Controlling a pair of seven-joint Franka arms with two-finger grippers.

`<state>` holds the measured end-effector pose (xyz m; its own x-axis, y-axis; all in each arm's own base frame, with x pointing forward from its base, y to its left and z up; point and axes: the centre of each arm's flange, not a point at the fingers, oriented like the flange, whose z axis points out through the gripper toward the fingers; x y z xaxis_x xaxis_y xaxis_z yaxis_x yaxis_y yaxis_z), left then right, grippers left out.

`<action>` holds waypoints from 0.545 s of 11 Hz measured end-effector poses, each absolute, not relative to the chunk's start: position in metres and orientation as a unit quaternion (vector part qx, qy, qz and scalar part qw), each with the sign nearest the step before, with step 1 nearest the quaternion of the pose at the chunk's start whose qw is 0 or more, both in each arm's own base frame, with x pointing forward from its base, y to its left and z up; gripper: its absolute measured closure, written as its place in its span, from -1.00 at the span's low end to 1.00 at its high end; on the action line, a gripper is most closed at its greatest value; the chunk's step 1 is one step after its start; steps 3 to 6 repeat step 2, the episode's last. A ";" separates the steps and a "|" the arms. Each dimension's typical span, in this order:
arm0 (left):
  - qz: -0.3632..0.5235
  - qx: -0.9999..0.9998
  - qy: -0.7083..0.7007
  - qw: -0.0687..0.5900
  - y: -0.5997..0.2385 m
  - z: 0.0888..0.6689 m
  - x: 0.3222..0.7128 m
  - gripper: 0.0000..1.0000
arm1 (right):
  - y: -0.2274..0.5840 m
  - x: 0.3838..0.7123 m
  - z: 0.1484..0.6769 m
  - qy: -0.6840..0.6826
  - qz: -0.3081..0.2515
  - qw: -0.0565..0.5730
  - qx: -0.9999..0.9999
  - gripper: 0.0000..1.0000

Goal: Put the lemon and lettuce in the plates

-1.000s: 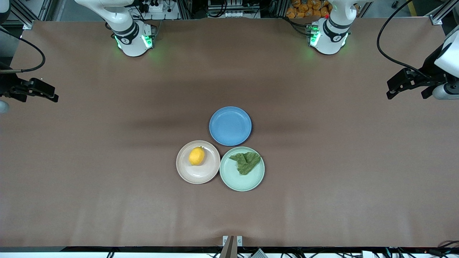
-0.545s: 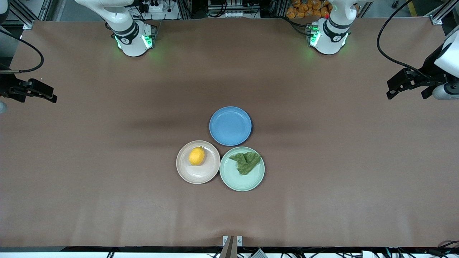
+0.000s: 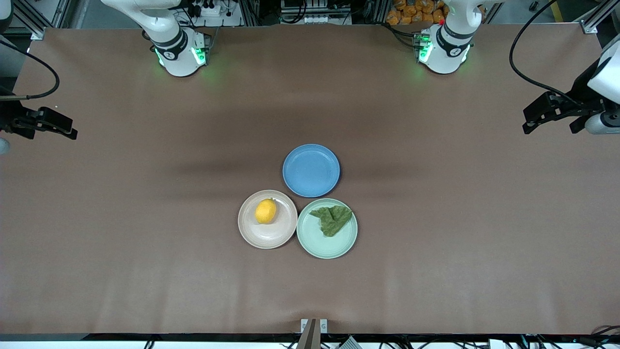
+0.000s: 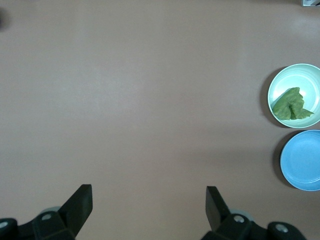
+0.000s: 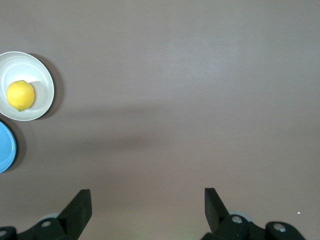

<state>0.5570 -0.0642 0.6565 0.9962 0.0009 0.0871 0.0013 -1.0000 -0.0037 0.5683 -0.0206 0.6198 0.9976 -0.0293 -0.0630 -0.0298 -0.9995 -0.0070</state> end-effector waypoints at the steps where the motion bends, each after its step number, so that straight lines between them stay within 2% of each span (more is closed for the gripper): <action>1: -0.045 -0.999 0.000 0.002 -0.065 0.658 0.556 -1.00 | -0.021 0.568 0.620 0.015 0.031 0.004 -0.999 -1.00; 6: -0.046 -0.999 0.000 0.002 -0.065 0.659 0.556 -1.00 | -0.021 0.569 0.620 0.015 0.030 0.004 -0.999 -1.00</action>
